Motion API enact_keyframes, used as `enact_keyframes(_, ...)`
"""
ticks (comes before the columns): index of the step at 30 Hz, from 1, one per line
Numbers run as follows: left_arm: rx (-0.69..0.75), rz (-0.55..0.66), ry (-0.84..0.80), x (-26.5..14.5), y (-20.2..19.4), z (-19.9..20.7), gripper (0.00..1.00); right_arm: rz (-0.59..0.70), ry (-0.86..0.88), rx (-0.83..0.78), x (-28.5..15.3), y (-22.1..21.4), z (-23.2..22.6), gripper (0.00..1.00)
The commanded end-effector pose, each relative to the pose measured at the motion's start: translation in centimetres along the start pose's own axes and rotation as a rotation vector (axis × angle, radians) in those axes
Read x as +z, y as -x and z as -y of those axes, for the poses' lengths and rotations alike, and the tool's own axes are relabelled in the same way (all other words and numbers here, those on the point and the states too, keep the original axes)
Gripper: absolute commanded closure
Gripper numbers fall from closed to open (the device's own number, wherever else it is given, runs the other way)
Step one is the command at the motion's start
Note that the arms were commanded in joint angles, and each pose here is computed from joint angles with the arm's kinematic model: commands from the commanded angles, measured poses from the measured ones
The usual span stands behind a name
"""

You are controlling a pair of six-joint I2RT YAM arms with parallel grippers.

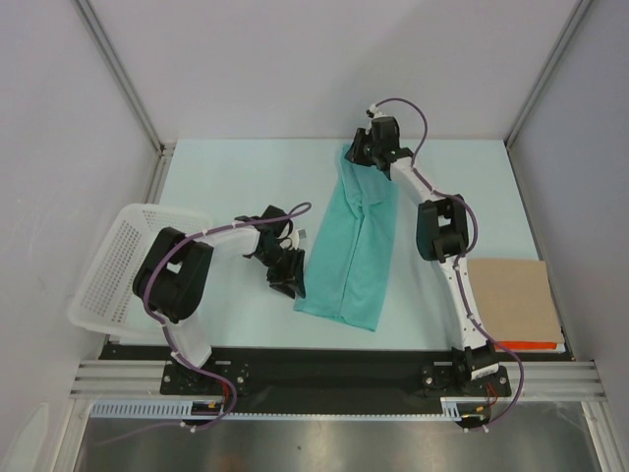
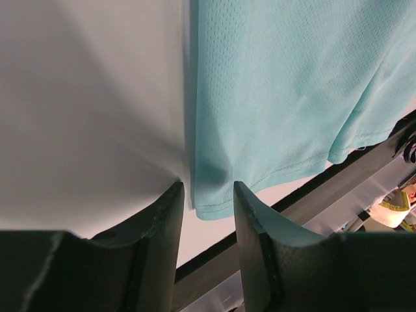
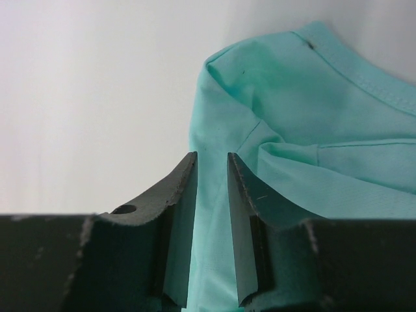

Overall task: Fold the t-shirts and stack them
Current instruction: Fold the tshirt

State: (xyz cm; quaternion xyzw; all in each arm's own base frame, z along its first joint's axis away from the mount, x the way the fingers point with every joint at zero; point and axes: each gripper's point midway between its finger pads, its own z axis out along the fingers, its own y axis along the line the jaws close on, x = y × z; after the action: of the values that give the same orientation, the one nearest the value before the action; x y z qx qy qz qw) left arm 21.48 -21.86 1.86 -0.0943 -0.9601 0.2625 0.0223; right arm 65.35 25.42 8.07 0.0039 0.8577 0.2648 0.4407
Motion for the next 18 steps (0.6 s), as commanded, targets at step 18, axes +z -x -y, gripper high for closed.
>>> enact_keyframes(18, 0.023, 0.007, -0.045, 0.0, 0.0, 0.5, 0.62, -0.022, -0.021, 0.039, 0.6, -1.5, 0.5, 0.70)
